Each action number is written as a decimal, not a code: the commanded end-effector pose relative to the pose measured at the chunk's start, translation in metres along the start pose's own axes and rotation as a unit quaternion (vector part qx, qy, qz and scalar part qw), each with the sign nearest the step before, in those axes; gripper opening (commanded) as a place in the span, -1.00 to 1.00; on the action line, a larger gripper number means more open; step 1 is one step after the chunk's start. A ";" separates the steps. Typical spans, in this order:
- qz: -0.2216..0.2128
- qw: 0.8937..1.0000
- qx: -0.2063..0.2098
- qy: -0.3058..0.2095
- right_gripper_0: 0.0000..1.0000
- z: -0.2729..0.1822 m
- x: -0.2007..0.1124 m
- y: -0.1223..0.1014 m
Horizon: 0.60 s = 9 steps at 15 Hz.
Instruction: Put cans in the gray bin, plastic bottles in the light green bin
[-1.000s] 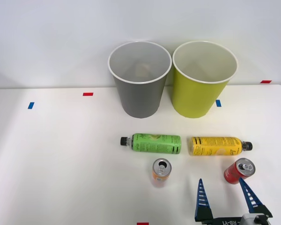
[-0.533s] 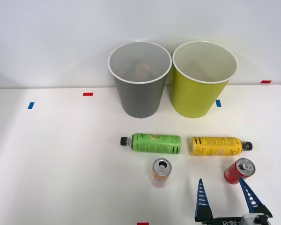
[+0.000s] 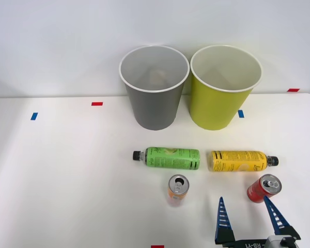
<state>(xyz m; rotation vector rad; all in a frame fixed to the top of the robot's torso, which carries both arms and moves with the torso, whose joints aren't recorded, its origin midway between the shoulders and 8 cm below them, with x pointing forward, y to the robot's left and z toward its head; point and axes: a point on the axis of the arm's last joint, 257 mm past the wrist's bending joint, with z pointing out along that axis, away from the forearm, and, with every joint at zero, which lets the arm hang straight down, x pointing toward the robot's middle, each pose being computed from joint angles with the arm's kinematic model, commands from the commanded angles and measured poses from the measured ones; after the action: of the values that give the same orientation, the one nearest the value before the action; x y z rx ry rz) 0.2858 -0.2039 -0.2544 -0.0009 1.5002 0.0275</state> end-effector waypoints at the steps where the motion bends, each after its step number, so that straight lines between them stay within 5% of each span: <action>1: 0.000 1.000 0.000 0.000 1.00 0.000 0.000 0.000; 9: 0.000 1.000 0.000 0.000 1.00 0.000 0.000 0.000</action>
<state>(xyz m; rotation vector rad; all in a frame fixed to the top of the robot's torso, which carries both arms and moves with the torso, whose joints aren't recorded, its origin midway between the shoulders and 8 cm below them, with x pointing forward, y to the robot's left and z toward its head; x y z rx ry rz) 0.2858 -0.2039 -0.2544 -0.0009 1.5002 0.0275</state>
